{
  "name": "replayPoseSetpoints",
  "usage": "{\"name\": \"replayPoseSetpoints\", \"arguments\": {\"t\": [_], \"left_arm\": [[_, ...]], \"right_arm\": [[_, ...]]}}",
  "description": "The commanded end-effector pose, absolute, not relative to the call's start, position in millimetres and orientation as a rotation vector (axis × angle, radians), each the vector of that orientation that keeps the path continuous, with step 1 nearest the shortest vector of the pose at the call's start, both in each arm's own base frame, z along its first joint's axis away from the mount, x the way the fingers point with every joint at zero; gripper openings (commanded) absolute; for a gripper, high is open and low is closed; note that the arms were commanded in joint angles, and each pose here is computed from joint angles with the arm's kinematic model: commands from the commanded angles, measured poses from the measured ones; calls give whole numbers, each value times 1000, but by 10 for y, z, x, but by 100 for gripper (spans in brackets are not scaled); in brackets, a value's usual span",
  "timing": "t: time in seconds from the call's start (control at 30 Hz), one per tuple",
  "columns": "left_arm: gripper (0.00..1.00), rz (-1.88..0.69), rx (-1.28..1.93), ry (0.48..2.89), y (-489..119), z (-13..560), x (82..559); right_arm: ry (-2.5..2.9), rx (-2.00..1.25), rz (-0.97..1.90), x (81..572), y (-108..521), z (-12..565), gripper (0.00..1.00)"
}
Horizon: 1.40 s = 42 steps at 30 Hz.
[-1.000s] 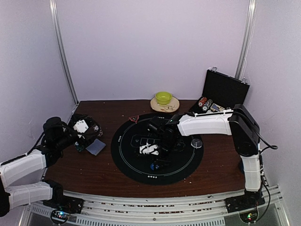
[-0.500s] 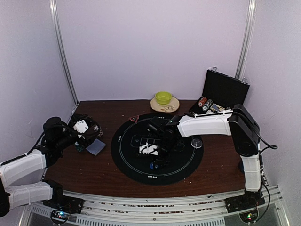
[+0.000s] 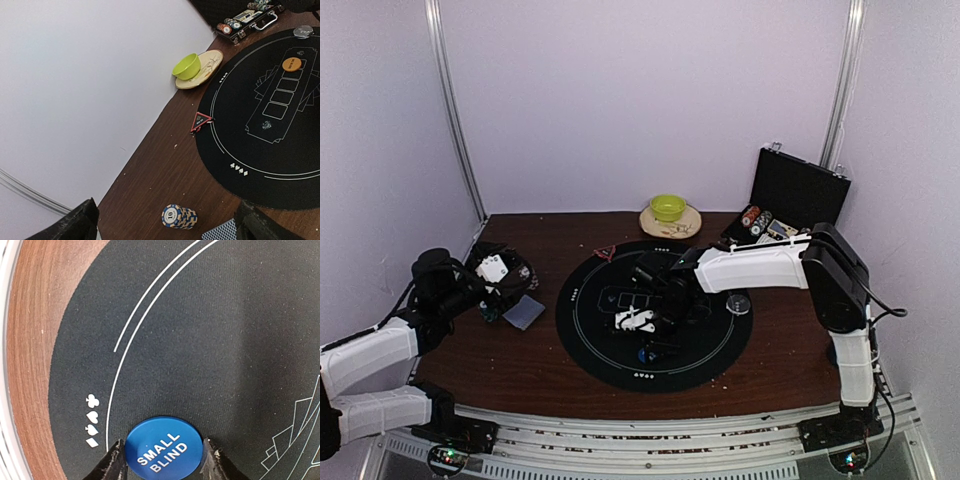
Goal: Distribute texas hold em gaming equipment
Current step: Place the small blind button in the small blind area, then pick up the big blind button from the poker table mat.
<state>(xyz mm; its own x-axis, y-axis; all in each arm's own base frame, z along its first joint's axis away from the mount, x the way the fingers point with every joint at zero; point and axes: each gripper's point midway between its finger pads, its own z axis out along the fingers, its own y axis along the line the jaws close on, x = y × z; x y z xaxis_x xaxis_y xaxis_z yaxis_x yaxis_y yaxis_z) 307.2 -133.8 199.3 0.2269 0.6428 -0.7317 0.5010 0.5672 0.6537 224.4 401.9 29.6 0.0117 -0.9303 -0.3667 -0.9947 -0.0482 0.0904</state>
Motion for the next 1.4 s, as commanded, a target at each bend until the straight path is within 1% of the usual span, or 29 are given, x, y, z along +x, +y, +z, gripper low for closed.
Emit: {"name": "replayPoseSetpoints", "arguments": {"t": [0.0,0.2,0.47,0.53,0.67,0.87,1.07,1.13,1.37], "left_arm": [[98,130,1063,1397,-1341,1990,3062],[98,129,1062,1395,-1341,2001,3059],[98,131,1068,1395,-1341,1987,3056],[98,130,1070,1395,-1344,1980,3055],[98,131,1069,1394,-1341,1987,3057],[98,131,1068,1393,-1343,1993,3056],[98,133,1066,1390,-1340,2007,3051],[98,133,1067,1389,-1342,2008,3050],[98,133,1066,1390,-1340,2010,3048]], "right_arm": [[2047,-2090,459,2251,4025,149,45],[2047,-2072,465,2271,4066,150,46],[2047,-2066,404,2334,4048,97,48],[2050,-2065,408,2333,4049,105,51],[2040,-2075,420,2319,4062,176,64],[2001,-2028,424,2396,4104,501,78],[1979,-1873,270,2831,3981,873,92],[1979,-1805,198,3030,3868,983,99],[2031,-1598,-32,3670,3280,1266,100]]}}
